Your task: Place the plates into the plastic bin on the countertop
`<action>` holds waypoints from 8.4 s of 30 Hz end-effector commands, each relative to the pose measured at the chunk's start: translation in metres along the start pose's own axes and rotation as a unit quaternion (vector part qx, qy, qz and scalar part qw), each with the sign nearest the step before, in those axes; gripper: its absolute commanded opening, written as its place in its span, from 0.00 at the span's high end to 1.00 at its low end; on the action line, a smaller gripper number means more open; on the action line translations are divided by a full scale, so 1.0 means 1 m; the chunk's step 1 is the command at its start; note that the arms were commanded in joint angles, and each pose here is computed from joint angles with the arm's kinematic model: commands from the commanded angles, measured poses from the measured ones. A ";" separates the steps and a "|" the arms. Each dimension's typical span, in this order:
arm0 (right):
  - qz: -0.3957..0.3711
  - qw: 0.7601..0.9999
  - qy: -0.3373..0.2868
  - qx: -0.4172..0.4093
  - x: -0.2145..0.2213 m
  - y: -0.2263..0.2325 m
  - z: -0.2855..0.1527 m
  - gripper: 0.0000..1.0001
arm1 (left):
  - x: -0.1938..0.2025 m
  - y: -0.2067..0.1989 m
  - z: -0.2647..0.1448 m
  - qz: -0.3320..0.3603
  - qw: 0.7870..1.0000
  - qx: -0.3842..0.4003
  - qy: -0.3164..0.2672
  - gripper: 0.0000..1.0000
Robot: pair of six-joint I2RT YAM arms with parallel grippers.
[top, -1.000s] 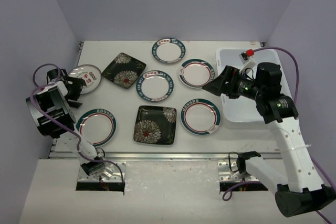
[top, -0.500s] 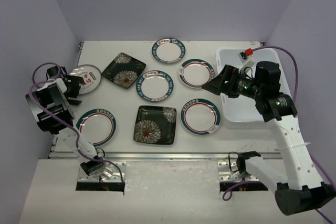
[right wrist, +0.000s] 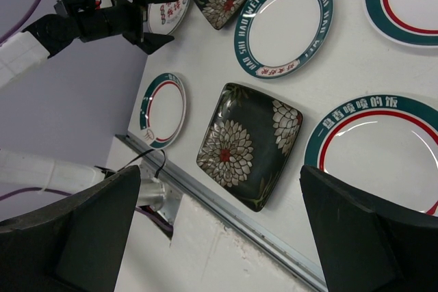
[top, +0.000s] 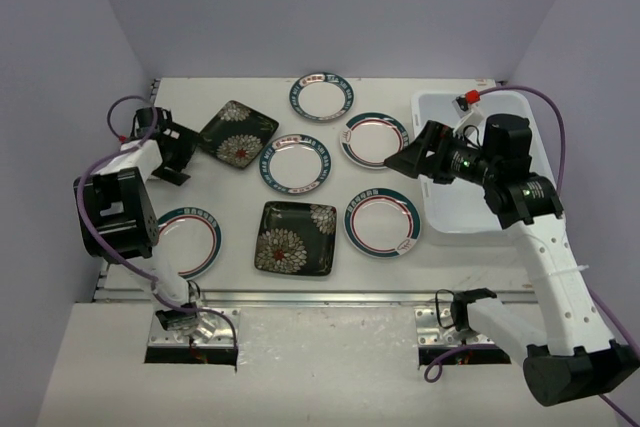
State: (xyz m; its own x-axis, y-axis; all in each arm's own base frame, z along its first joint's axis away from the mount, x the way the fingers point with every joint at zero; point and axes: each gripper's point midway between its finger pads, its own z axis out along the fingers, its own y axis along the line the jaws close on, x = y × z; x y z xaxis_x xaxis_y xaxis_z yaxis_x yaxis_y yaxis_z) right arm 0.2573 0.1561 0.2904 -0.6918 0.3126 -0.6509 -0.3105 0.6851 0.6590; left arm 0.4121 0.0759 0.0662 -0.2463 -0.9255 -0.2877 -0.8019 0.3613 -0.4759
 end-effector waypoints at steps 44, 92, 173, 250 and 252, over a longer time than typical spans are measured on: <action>-0.011 0.999 -0.039 -0.004 -0.028 0.015 -0.006 0.01 | 0.019 -0.164 -0.015 -0.013 0.968 0.251 0.002 1.00; 0.037 0.989 0.140 -0.028 -0.017 -0.030 0.081 0.98 | 0.247 -0.173 -0.293 0.271 0.710 0.550 0.347 1.00; 0.464 0.769 -0.275 0.343 -0.045 -0.316 -0.005 0.01 | 0.159 -0.013 -0.169 0.385 0.895 0.166 0.150 0.00; 0.047 0.969 0.212 -0.113 0.045 -0.048 0.089 0.16 | 0.236 -0.077 -0.291 0.203 0.776 0.527 0.280 1.00; 0.048 0.965 0.228 -0.117 0.053 -0.043 0.093 0.21 | 0.236 -0.083 -0.300 0.196 0.763 0.543 0.292 1.00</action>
State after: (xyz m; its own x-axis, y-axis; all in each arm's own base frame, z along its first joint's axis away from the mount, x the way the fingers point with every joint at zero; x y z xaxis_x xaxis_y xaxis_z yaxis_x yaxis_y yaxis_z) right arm 0.2957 0.1949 0.1883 -0.9365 0.0726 -0.3430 -0.2692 0.4782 0.8360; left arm 0.2547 -0.1813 0.1757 -0.8041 -0.5662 -0.1810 -0.1039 0.4336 -0.8951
